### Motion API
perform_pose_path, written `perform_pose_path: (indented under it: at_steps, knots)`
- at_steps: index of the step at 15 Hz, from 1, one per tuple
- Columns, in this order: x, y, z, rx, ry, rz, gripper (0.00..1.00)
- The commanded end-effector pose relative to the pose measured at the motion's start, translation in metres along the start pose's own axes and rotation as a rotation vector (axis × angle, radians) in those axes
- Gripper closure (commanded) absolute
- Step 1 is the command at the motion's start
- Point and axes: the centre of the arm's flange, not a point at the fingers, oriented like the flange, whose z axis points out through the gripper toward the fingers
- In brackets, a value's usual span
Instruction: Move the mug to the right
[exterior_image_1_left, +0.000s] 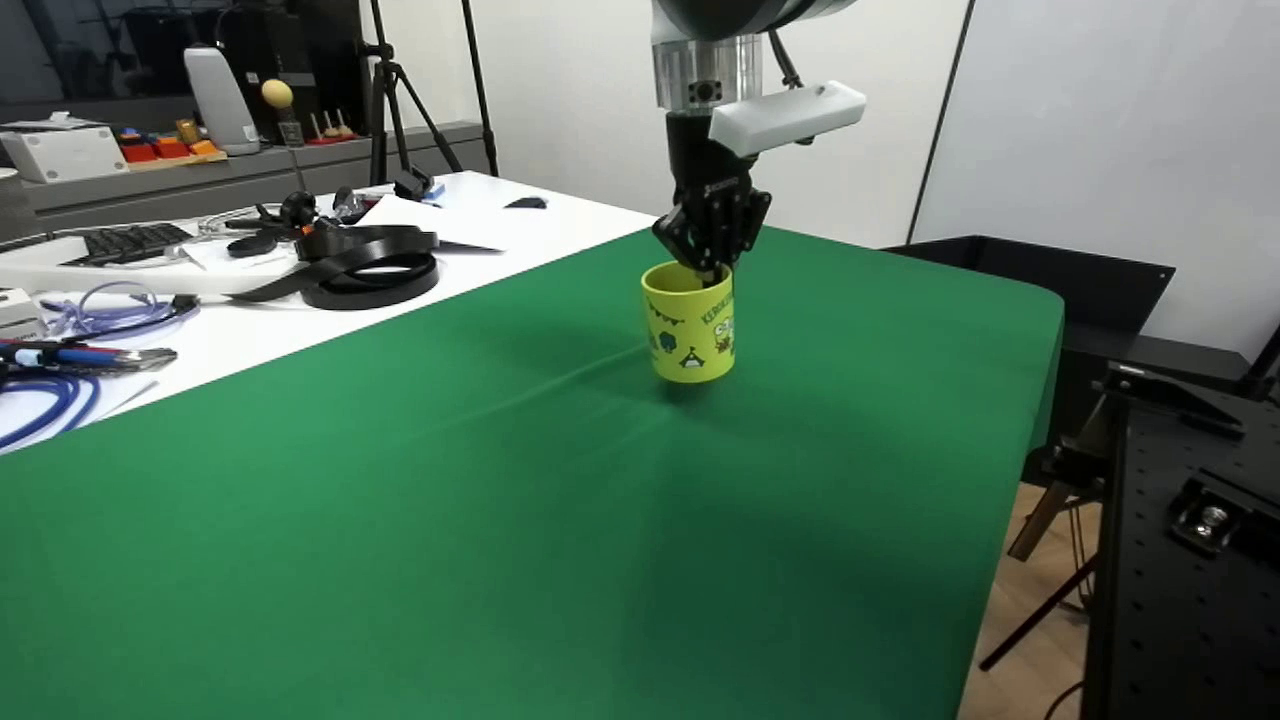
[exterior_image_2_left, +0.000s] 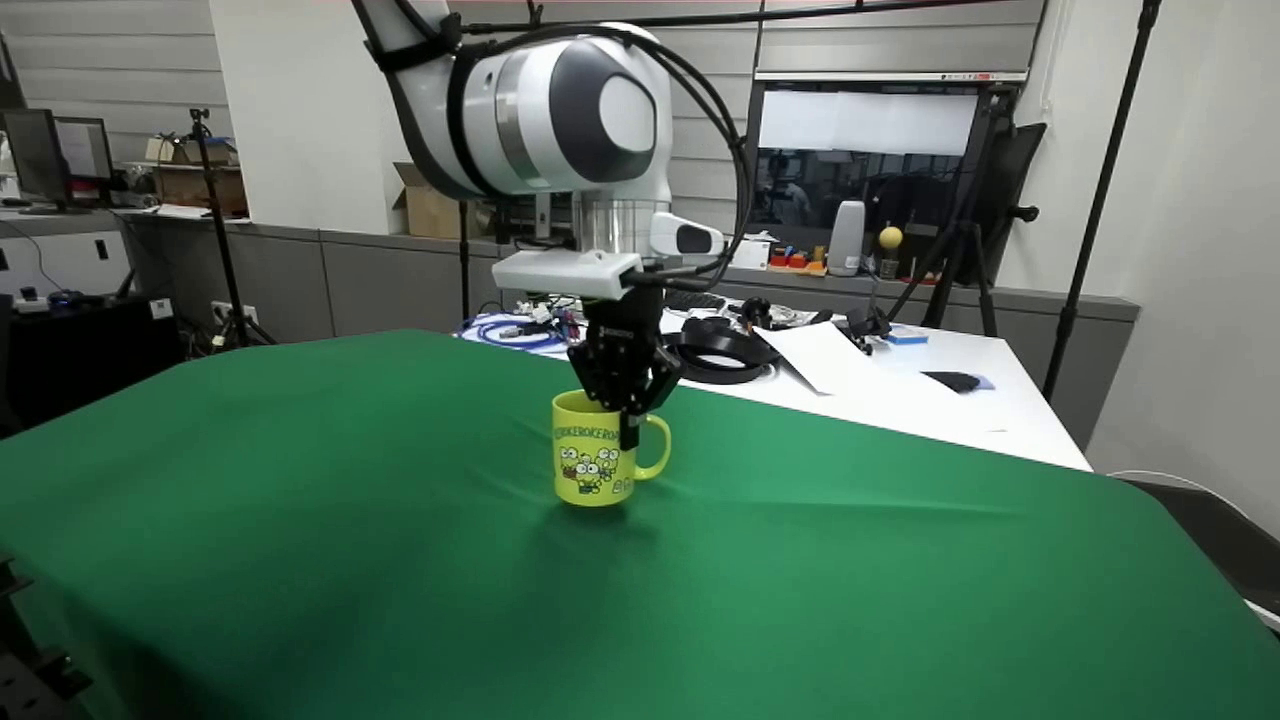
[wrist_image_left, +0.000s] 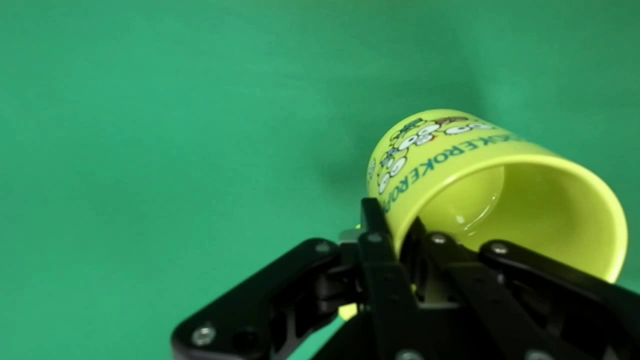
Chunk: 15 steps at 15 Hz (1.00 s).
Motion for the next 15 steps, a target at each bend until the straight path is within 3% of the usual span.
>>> perform_pose_path:
  at_steps: [1,7,14,15]
  knots:
    - [-0.019,0.036,-0.008,-0.011,0.028,0.088,0.97]
    - [-0.036,0.070,0.020,0.029,0.105,0.184,0.97]
    - [-0.044,0.072,0.034,0.077,0.127,0.252,0.97]
    - [-0.044,0.072,0.036,0.085,0.121,0.258,0.93]
